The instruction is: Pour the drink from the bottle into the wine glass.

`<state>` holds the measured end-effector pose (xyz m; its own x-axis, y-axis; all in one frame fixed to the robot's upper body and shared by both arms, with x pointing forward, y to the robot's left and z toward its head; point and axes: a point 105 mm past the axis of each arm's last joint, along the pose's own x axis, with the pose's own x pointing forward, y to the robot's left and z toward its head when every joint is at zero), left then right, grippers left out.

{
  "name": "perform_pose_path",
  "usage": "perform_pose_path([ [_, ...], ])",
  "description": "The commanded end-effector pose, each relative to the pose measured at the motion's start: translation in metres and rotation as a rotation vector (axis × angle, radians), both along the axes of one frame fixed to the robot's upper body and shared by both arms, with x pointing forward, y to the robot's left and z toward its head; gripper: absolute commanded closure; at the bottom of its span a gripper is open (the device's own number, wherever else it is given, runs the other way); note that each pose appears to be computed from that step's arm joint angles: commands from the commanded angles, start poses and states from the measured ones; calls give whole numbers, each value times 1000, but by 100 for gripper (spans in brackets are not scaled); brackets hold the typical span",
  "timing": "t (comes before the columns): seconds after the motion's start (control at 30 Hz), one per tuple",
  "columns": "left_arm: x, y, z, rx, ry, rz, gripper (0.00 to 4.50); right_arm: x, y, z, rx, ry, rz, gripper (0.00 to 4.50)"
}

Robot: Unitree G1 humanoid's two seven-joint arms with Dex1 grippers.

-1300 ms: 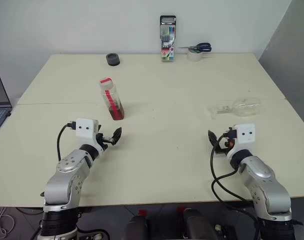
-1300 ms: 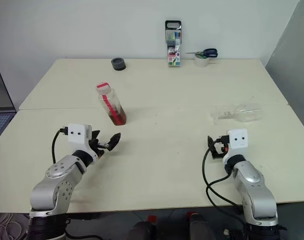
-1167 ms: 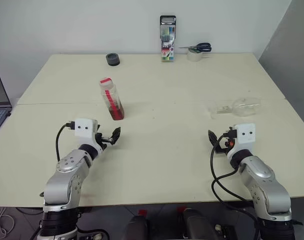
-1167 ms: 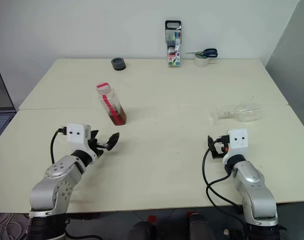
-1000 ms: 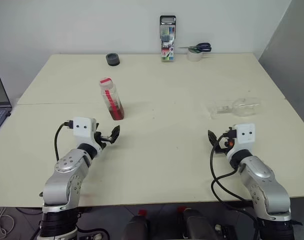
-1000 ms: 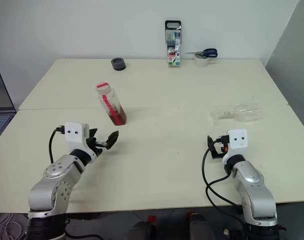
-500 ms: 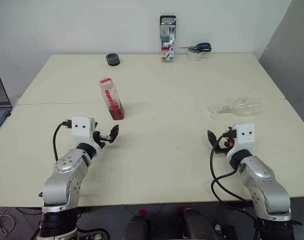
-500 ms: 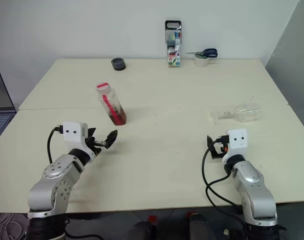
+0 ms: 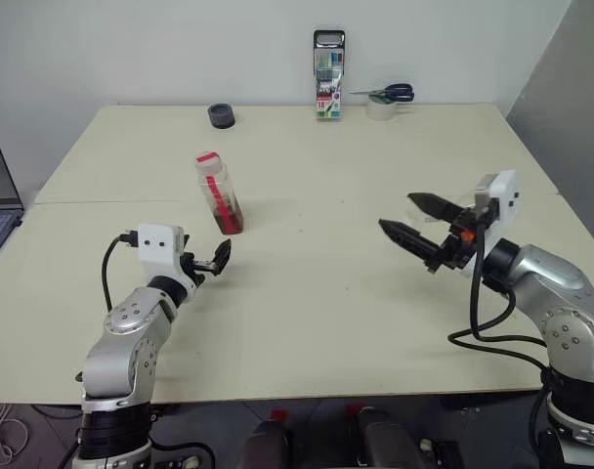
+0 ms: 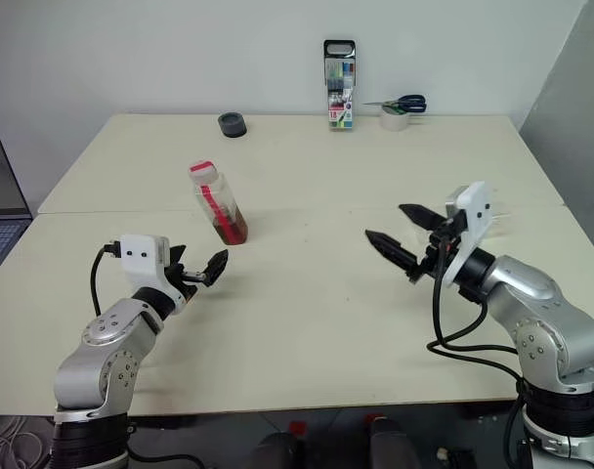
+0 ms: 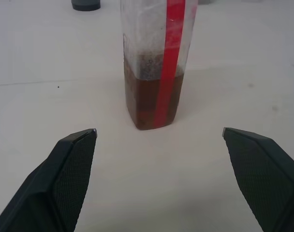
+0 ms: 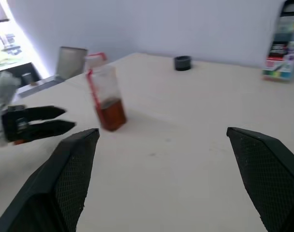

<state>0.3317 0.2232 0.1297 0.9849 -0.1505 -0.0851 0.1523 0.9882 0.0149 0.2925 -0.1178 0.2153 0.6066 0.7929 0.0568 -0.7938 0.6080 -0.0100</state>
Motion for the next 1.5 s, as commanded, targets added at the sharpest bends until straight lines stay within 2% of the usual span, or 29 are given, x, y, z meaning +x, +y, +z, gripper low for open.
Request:
perform_pose_path([
  [0.03, 2, 0, 13, 5, -57, 5, 3, -10, 14, 9, -7, -47, 73, 0],
  [0.37, 13, -5, 25, -2, -92, 13, 3, -5, 18, 12, 17, -62, 54, 0],
  [1.1, 64, -10, 63, 14, -215, -10, 3, -2, 19, 17, 42, -88, -18, 0],
  [1.5, 80, -8, 69, 9, -245, -7, 3, -2, 17, 12, 33, -80, -51, 0],
])
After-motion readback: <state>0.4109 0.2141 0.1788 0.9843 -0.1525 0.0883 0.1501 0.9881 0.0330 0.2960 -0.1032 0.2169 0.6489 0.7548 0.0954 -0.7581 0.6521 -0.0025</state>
